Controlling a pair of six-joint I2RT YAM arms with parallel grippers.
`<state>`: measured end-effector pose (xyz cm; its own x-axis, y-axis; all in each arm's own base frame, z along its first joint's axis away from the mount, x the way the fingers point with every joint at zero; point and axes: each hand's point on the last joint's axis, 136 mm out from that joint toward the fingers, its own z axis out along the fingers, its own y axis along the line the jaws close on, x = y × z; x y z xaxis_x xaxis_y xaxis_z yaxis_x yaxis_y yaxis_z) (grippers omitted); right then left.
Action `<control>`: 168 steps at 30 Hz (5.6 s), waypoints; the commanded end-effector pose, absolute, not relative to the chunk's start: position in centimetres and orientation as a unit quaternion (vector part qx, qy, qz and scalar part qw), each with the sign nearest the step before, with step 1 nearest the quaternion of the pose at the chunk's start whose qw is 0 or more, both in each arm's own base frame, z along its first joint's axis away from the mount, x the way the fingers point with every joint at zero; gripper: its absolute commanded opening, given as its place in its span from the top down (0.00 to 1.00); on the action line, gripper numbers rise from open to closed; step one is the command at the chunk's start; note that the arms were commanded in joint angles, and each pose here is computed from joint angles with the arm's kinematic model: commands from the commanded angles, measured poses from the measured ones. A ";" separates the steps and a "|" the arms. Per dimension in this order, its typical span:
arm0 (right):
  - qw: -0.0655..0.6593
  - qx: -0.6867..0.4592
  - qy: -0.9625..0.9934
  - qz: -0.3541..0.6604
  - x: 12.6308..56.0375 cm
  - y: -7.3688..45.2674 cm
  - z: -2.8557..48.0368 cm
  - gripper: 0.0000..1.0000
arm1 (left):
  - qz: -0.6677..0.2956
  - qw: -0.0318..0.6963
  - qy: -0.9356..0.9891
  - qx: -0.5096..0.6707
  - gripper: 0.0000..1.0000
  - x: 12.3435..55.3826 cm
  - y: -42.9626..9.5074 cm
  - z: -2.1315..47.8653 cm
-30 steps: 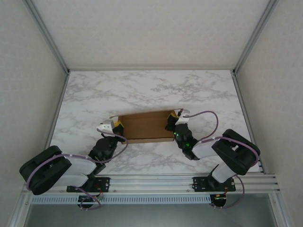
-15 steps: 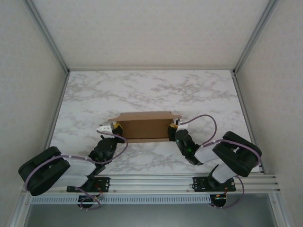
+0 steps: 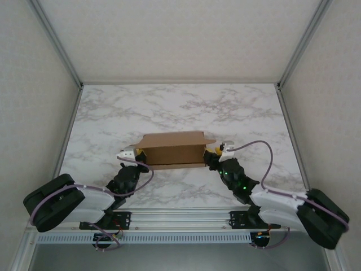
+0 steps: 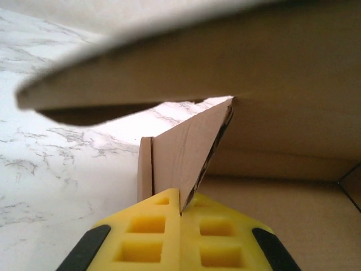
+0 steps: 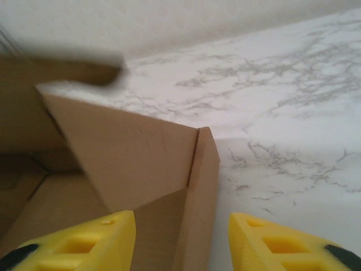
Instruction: Fold the paper box
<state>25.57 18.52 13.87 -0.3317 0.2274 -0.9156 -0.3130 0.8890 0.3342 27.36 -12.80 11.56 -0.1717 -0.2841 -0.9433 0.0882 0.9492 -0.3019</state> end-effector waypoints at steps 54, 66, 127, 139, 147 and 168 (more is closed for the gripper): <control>0.290 -0.113 0.927 0.208 27.8 27.7 13.1 0.61 | -0.198 0.577 0.791 -0.049 0.53 24.6 -13.3 10.7; 0.301 -0.122 0.927 0.188 28.9 27.6 13.1 0.61 | -0.197 0.540 0.782 -0.240 0.58 23.6 -8.1 11.6; 0.245 -0.008 0.963 0.110 28.3 17.8 7.5 0.41 | -0.177 0.405 0.889 -0.122 0.45 33.2 -15.1 12.4; 0.219 0.013 0.963 0.159 28.7 18.3 5.9 0.37 | -0.171 0.365 0.905 -0.140 0.38 34.2 -14.5 7.4; 0.207 0.024 0.967 0.148 29.1 17.8 4.1 0.47 | -0.161 0.348 0.911 -0.152 0.45 33.5 -14.0 5.2; 0.160 0.029 0.981 0.103 27.5 16.2 0.7 0.72 | -0.173 0.303 0.917 -0.195 0.56 29.4 -12.7 1.0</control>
